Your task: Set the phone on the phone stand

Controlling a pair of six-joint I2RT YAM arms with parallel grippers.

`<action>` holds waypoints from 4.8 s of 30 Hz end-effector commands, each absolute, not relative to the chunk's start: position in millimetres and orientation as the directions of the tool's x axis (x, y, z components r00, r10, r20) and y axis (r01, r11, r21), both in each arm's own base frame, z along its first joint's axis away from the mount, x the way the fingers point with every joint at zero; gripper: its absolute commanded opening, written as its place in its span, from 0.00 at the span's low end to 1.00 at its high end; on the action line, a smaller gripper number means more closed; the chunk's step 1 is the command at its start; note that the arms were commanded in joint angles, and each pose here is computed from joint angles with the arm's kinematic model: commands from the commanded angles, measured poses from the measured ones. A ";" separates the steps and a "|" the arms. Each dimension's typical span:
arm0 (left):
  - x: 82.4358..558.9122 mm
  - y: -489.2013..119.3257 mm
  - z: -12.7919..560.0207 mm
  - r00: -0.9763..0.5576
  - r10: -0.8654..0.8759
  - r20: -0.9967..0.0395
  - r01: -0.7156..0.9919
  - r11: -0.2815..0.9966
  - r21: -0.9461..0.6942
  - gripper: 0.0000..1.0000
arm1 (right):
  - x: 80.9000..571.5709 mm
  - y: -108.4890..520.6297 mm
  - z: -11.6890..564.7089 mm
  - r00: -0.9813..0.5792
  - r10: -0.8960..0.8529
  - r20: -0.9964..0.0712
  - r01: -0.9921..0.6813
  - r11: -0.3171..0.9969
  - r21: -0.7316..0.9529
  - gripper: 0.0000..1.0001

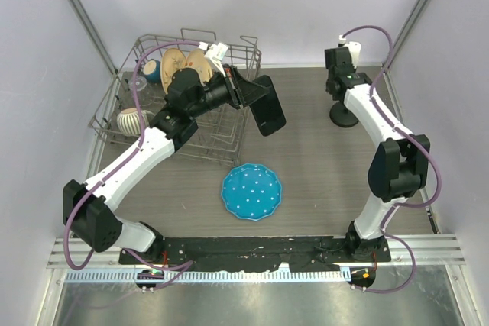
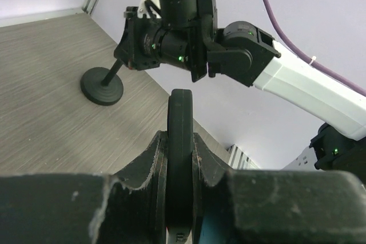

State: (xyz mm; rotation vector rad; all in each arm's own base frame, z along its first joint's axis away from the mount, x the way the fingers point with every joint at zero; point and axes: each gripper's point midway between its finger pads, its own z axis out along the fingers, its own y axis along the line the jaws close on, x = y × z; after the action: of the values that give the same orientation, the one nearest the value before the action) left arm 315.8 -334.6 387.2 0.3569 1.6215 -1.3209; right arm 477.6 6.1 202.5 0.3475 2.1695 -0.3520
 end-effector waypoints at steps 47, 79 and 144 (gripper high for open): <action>278.6 -328.9 444.8 -0.303 -0.371 -0.878 0.890 0.220 -0.400 0.00 | 303.1 115.3 246.5 -0.406 0.082 -0.910 -0.007 0.996 0.092 0.59; 250.0 -301.2 426.8 -0.076 -0.160 -0.984 0.940 0.318 -0.125 0.00 | 365.7 103.0 239.3 -0.246 0.096 -0.964 -0.124 0.984 0.130 0.39; 258.6 -417.9 452.6 -0.050 -0.269 -0.962 0.998 -0.041 -0.040 0.00 | 353.3 88.9 265.4 -0.357 0.849 -0.389 -0.138 0.364 0.921 0.70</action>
State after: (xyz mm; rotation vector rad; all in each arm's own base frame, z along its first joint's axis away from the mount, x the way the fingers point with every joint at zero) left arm 254.5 -423.1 426.5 1.0786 1.1042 -1.4111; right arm 354.5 63.6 230.7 0.7212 1.6947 0.9198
